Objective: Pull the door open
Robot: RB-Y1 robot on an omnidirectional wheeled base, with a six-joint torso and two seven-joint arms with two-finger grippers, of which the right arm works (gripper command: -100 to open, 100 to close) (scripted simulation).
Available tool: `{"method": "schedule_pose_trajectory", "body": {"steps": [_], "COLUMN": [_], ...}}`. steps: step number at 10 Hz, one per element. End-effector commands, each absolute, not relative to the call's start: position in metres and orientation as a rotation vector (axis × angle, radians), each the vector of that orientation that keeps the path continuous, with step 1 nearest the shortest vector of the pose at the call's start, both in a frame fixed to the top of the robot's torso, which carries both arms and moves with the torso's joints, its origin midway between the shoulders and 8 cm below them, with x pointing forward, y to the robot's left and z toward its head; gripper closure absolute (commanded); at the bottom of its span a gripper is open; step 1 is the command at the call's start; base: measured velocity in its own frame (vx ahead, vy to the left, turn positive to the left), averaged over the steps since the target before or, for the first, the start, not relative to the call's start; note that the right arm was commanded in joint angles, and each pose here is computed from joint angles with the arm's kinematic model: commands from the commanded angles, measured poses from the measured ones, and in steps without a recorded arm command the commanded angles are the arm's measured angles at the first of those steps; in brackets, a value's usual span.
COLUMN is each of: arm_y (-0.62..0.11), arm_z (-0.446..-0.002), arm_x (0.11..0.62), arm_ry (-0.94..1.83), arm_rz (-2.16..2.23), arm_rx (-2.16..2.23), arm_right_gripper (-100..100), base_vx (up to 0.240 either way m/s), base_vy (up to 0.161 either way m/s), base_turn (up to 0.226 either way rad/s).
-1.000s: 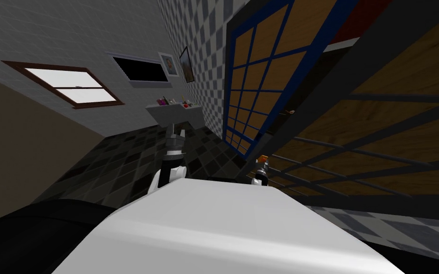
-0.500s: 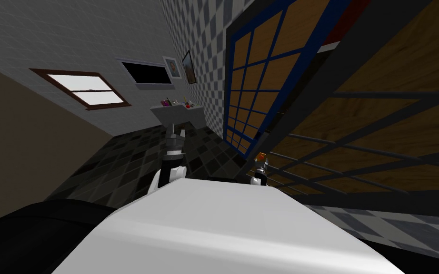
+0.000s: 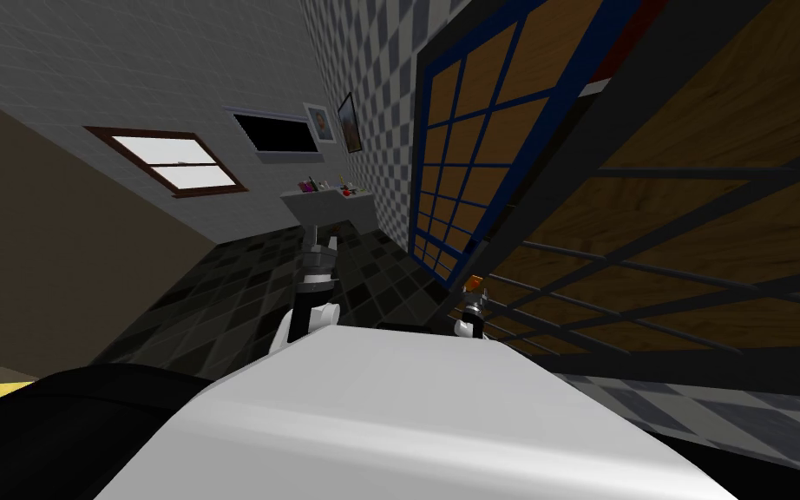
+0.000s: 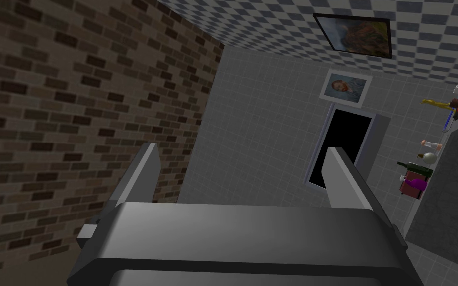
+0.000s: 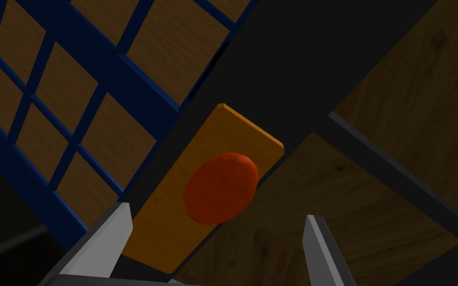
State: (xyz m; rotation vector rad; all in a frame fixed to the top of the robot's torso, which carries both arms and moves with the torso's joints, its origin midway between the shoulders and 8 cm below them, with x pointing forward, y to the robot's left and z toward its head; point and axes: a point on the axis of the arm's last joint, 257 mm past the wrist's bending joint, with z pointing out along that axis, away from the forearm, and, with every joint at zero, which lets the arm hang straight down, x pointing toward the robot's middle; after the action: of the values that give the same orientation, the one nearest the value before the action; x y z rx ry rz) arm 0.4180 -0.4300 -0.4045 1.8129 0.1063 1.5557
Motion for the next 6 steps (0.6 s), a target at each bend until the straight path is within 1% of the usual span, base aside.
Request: {"method": "schedule_pose_trajectory", "body": {"steps": [1, 2, 6], "arm_y": [-0.4279, -0.426, -0.4221], "arm_z": [-0.4035, -0.4028, -0.4015], "arm_x": [0.4214, 0.4241, 0.4294], "arm_ry": [0.046, 0.009, -0.102], "arm_rz": [1.599, 1.624, 1.7], "arm_rx": [1.831, 1.841, 1.87], "arm_right_gripper": [-100, -100, -100], "base_vx": [-0.062, -0.084, -0.065], "base_vy": [-0.006, -0.014, -0.019], "base_turn": [0.051, 0.089, 0.043]}}
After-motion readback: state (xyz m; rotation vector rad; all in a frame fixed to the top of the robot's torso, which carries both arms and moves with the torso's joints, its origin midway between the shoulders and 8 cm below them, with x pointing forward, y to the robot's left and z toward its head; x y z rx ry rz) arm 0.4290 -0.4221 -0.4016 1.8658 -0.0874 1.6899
